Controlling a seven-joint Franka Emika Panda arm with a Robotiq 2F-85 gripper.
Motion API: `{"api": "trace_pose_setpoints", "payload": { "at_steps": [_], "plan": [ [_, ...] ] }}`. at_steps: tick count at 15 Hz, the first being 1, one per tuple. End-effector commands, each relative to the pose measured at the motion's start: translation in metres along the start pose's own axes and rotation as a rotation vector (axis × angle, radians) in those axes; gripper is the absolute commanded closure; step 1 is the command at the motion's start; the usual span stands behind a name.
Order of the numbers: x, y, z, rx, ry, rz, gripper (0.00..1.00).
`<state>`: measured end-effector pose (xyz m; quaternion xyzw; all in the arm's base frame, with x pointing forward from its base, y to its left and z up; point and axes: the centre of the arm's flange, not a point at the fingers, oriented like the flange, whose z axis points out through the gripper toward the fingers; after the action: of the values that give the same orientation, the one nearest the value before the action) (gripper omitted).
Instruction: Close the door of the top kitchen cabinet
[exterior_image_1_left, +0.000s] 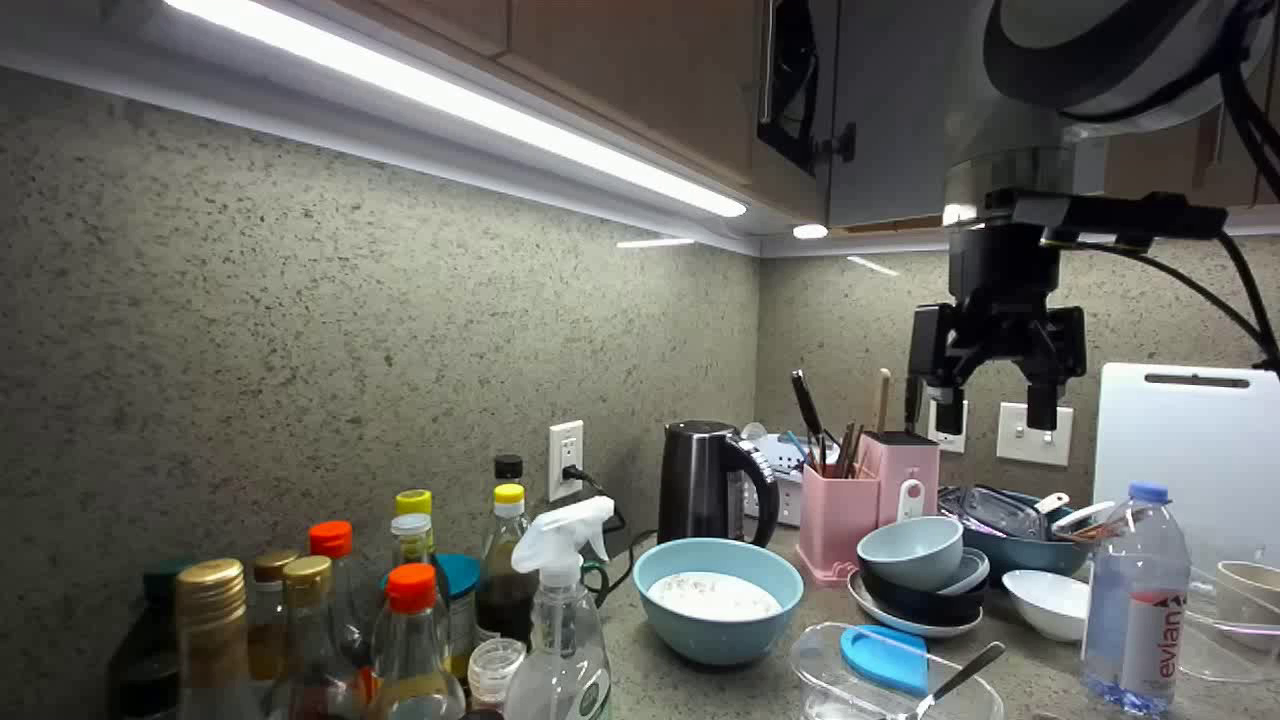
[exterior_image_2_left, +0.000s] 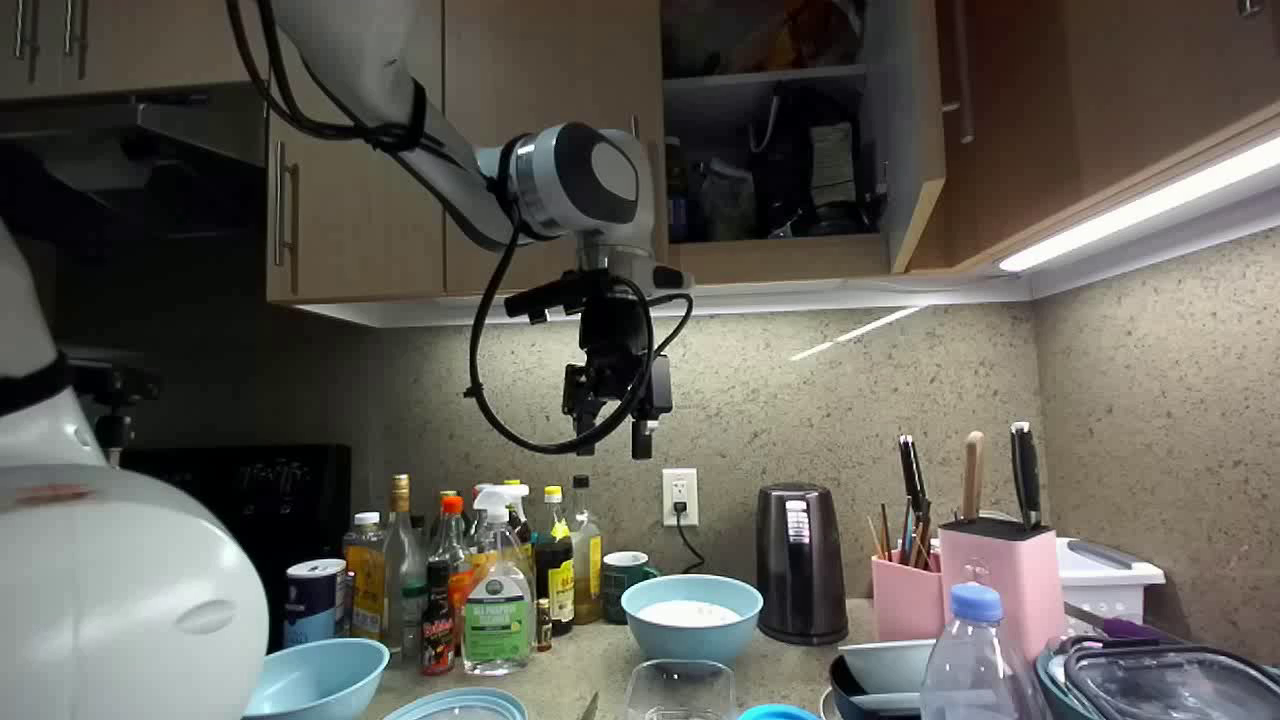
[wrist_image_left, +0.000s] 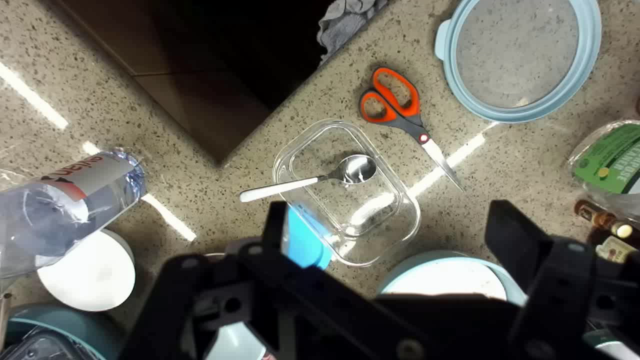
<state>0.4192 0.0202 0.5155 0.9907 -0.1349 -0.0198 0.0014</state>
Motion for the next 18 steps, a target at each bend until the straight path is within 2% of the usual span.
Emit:
{"api": "trace_pose_setpoints", "payload": {
  "at_steps": [1, 8, 10, 13, 18],
  "plan": [
    [0.000, 0.000, 0.000, 0.000, 0.000, 0.000, 0.00],
    [0.000, 0.000, 0.000, 0.000, 0.000, 0.000, 0.00],
    [-0.001, 0.006, -0.007, 0.014, 0.029, 0.032, 0.00],
    [-0.009, 0.042, -0.025, 0.051, 0.091, 0.172, 0.00],
    [-0.044, 0.122, -0.055, 0.112, 0.155, 0.412, 0.00]
  ]
}}
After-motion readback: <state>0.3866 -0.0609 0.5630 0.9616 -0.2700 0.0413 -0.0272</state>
